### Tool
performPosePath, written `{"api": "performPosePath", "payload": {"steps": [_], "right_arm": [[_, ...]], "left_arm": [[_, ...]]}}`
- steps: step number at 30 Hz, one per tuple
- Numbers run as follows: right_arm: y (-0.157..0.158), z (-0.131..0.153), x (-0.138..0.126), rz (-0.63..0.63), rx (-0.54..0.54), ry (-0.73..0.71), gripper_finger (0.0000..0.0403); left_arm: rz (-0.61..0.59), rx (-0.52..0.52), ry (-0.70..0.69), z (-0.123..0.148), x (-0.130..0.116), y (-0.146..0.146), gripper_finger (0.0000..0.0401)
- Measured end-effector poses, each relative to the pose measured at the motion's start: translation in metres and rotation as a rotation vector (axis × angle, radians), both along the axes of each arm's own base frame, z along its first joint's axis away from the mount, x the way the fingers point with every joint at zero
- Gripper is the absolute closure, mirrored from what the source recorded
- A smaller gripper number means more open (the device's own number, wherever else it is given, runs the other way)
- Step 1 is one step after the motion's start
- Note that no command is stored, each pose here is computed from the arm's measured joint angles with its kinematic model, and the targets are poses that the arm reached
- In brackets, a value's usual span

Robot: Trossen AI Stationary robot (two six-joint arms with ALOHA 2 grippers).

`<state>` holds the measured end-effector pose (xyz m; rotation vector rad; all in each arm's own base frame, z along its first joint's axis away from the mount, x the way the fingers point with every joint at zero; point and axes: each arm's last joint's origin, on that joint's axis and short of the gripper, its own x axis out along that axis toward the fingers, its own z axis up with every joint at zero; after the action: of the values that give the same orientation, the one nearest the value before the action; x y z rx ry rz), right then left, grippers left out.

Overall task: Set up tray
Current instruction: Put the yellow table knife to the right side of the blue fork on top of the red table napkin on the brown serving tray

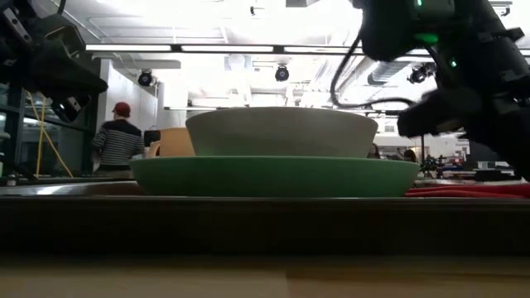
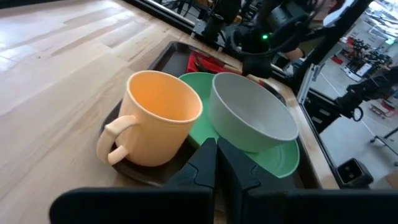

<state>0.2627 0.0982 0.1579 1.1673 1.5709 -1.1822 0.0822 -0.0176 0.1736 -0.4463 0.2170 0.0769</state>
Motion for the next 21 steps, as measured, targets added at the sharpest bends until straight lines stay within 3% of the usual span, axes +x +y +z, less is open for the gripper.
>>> {"api": "performPosePath", "payload": {"steps": [5,11,21], "right_arm": [[0.001,-0.014,-0.003,-0.026,0.079,-0.022,0.0381],[-0.001,-0.015,-0.004,-0.033,0.082,-0.030,0.0378],[-0.001,-0.017,-0.003,-0.012,0.078,-0.049,0.0336]], "left_arm": [[-0.023,-0.005,0.002,0.000,0.000,-0.001,0.0357],[-0.024,-0.005,0.002,0.000,0.000,-0.001,0.0357],[-0.022,-0.005,0.002,0.000,0.000,-0.001,0.0357]]}}
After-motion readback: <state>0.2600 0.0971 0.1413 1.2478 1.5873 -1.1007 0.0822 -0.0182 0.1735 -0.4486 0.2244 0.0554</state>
